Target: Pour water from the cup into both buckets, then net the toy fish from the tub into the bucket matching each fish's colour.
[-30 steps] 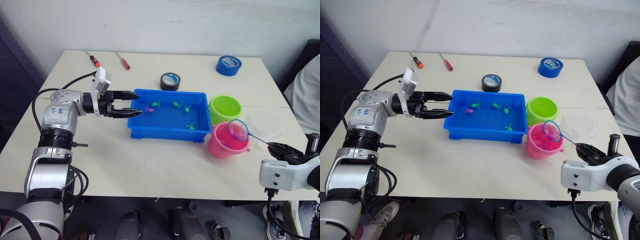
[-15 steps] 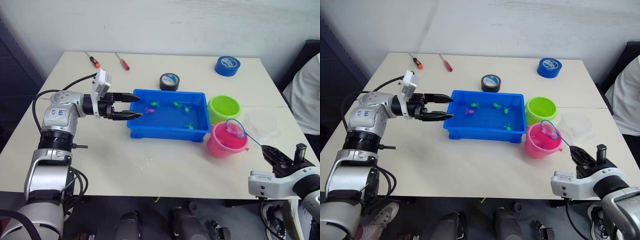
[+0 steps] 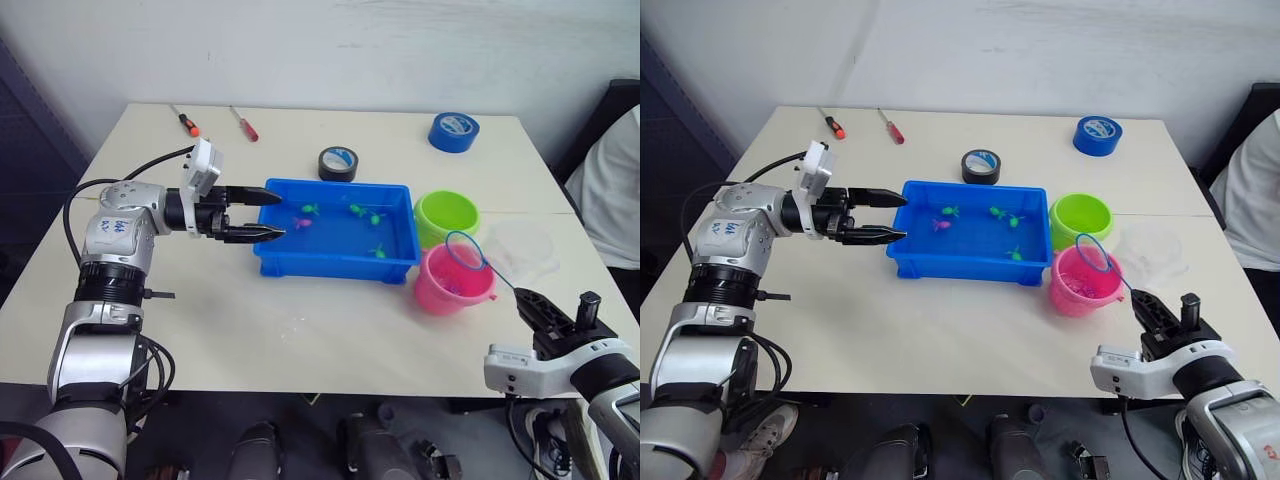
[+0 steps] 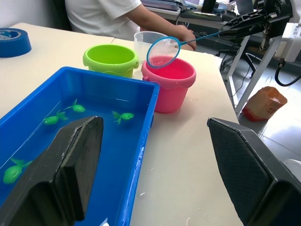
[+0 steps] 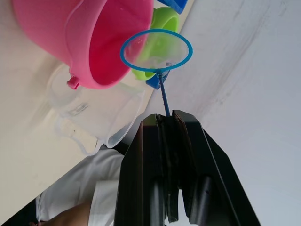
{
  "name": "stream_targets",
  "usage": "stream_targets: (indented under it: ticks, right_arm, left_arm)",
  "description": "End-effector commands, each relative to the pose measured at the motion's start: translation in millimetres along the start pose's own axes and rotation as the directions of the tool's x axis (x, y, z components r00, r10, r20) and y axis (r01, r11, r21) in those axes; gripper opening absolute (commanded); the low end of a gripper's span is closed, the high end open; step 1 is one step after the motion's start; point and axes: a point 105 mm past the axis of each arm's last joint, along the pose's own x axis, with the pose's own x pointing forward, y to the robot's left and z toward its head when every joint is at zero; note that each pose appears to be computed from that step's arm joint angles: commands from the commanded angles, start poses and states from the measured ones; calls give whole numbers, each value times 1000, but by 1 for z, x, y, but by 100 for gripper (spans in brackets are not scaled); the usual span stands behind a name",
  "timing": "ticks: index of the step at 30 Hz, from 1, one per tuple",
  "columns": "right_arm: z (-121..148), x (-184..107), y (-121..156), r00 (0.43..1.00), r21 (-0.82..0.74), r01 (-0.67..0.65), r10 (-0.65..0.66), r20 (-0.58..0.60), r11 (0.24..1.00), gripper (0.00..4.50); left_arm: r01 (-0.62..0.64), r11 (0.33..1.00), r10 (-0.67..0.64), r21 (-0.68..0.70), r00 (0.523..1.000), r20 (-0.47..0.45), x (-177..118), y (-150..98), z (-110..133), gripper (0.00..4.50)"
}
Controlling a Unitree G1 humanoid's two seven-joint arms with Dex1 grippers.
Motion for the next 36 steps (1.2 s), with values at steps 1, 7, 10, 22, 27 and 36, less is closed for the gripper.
stream_targets:
  ticks: [1, 7, 10, 22, 27, 36]
  right_arm:
    - [13, 3, -40, 983, 139, 151, -164, 86, 979, 0]
    - [28, 35, -65, 963, 507, 32, -162, 215, 861, 0]
    - [40, 57, -70, 947, 691, -121, -127, 297, 713, 0]
    - [88, 108, -91, 844, 821, -532, 60, 532, 207, 0]
    - [95, 119, -83, 818, 794, -575, 170, 550, 199, 0]
    - [109, 143, -65, 796, 800, -588, 256, 548, 117, 0]
  left_arm:
    - [-75, 997, 74, 24, 997, 36, -15, 6, 11, 387]
    - [-255, 967, 255, 22, 967, 3, -42, 21, 4, 387]
    - [-324, 946, 324, 13, 946, -15, -57, 21, 0, 387]
    - [-457, 890, 455, -16, 888, -60, -88, 3, -7, 387]
    - [-485, 874, 483, -17, 873, -67, -93, -6, -7, 387]
    - [-508, 861, 506, -21, 860, -70, -96, -17, -5, 387]
